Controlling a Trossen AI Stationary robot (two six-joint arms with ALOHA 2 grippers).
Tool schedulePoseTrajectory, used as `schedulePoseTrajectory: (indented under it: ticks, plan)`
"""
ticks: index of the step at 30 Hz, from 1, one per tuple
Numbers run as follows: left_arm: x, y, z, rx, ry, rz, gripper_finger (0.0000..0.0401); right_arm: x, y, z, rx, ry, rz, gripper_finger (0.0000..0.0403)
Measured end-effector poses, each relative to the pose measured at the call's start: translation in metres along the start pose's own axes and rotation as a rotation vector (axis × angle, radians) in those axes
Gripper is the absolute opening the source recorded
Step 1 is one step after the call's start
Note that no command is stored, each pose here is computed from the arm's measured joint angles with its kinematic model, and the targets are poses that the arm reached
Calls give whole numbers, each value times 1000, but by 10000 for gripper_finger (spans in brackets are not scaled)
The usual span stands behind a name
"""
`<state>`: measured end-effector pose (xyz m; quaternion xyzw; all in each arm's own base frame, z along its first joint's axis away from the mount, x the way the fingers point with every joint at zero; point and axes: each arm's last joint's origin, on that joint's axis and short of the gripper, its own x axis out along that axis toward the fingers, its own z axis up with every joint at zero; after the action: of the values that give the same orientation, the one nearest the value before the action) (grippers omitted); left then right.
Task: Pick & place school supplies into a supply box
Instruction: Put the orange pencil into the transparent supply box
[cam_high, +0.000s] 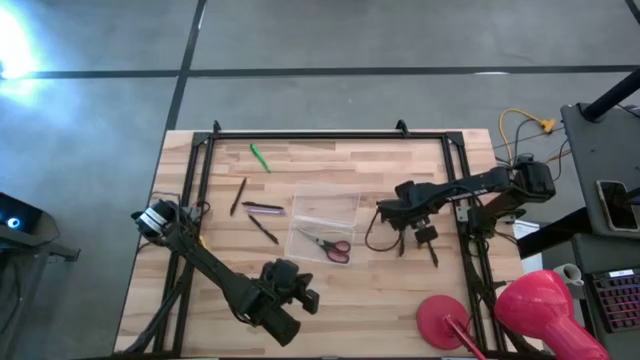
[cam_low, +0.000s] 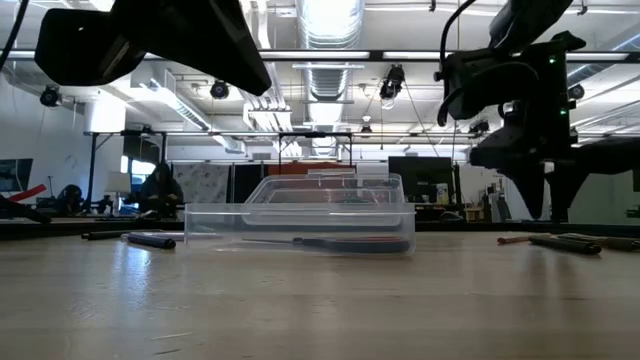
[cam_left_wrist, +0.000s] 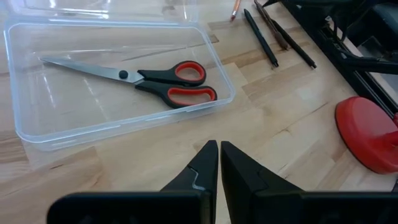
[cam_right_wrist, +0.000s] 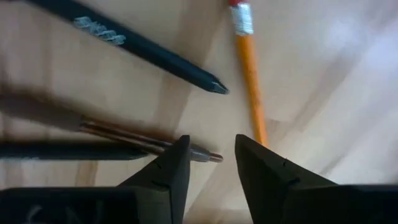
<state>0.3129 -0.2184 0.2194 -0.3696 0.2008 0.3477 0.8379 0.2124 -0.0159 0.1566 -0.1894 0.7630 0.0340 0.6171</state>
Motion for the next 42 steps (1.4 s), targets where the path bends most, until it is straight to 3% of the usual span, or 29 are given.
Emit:
schedulePoseTrajectory:
  ticks: [13,22,28,31,35,42]
  plan:
    - [2,2,-2,-1,-2,0,3,13,-25,-1,-37,-65,-43,146]
    - [3,4,-2,0,-3,5,3,40,-28,6,-70,14,19,140]
    - [3,4,-2,0,-2,7,3,42,-34,7,-81,8,61,110]
    - [4,6,-3,-1,-2,11,3,45,-40,2,-30,-23,143,77]
    - [5,8,-4,-23,-1,17,3,47,-47,-2,40,-37,163,24]
    - [6,9,-3,-28,-4,21,3,45,-51,-2,176,-31,182,12]
